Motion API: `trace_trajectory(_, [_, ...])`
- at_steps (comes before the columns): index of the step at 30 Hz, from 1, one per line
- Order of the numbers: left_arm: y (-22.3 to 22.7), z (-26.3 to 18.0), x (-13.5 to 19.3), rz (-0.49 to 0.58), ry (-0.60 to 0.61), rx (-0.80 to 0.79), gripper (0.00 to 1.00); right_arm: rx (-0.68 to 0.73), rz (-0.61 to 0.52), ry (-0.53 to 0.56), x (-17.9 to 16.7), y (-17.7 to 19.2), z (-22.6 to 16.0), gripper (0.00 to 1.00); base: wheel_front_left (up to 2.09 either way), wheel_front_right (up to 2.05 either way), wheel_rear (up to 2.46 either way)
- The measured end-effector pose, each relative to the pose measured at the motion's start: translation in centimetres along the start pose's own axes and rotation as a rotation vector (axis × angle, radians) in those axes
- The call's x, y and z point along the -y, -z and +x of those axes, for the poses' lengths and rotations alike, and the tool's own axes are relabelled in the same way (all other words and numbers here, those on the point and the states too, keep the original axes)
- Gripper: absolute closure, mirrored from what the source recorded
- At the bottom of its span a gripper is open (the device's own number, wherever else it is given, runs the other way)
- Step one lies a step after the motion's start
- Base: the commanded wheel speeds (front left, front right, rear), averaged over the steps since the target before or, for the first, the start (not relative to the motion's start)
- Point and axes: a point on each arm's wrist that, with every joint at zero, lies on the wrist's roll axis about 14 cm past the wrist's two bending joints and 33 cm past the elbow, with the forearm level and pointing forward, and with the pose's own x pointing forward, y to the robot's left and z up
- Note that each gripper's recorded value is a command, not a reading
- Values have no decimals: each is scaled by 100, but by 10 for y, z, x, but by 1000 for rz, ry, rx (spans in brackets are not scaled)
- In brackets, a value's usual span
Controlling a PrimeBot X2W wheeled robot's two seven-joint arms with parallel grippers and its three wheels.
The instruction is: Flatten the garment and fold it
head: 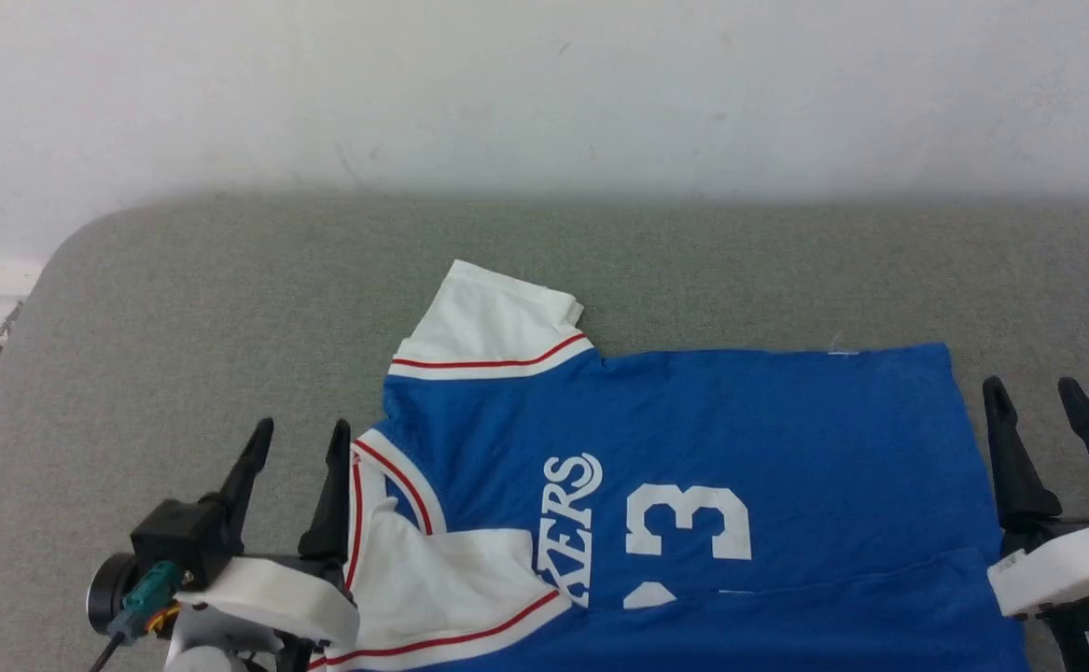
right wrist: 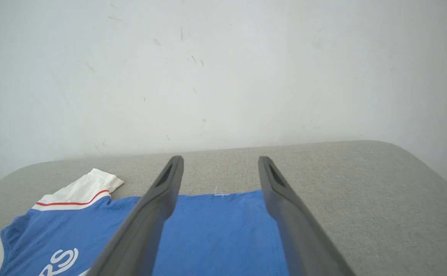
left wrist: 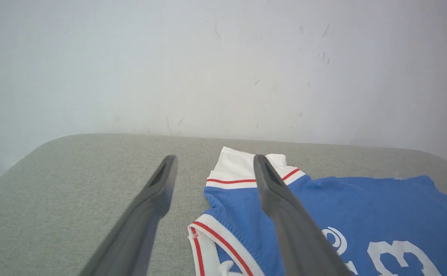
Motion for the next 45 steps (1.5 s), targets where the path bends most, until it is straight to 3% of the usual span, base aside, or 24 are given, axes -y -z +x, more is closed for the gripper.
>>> trace_trajectory(11, [-27, 74, 17, 127, 175, 5, 0, 106, 4, 0, -6, 4, 3, 0, 0, 0, 0])
trace_trajectory(28, [64, 222, 34, 258, 346, -643, 0, 5, -6, 110, 25, 60, 24, 0, 0, 0, 0])
trace_trajectory(36, [134, 228, 31, 267, 324, -1038, 0, -49, -32, 183, 45, 78, 15, 0, 0, 0, 0])
trace_trajectory(45, [160, 238, 26, 297, 311, -1132, 0, -97, -42, 230, 57, 93, 8, 0, 0, 0, 0])
